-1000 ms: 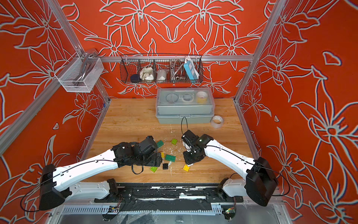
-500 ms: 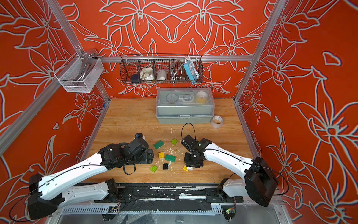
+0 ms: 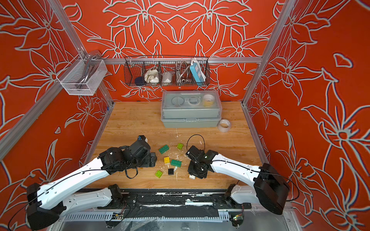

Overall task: Assemble a giraffe with lego
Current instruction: Move the lego brick at the center of the board.

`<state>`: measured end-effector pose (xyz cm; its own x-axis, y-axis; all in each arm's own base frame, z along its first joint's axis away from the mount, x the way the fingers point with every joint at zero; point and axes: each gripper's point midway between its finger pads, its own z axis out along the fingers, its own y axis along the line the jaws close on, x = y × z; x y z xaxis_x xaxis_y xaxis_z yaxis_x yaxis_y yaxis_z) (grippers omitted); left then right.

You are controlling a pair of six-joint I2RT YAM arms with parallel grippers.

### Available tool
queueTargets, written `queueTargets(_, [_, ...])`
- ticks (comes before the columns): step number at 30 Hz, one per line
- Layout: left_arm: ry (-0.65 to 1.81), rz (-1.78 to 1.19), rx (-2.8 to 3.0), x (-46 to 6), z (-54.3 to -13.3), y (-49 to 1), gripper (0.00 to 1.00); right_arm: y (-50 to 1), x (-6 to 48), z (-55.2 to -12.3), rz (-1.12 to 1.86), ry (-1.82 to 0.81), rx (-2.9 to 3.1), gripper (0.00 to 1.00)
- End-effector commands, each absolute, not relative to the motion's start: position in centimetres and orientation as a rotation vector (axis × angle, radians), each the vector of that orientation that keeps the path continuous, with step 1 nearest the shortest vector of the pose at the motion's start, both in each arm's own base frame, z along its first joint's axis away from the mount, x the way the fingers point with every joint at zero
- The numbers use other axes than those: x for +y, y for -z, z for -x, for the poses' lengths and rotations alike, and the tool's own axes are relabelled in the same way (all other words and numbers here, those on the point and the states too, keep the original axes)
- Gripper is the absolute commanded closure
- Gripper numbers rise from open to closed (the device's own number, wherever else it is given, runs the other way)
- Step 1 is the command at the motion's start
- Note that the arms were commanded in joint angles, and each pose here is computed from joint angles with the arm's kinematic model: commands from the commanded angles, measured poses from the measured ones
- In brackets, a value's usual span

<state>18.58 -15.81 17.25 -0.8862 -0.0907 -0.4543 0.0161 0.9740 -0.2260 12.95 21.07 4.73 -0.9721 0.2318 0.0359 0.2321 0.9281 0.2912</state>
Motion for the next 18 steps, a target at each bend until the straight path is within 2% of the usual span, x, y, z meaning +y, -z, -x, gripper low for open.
queueTargets(1, [0.278,0.046,2.651,-15.0,-18.3,-17.2,0.12,-4.3,20.9,-14.2,0.376,0.408,-3.126,0.67])
queueTargets(18, [0.272,0.071,2.643,-14.8,-18.8,-17.3,0.12,-6.8,21.7,-17.8,0.06,0.296,-3.208,0.67])
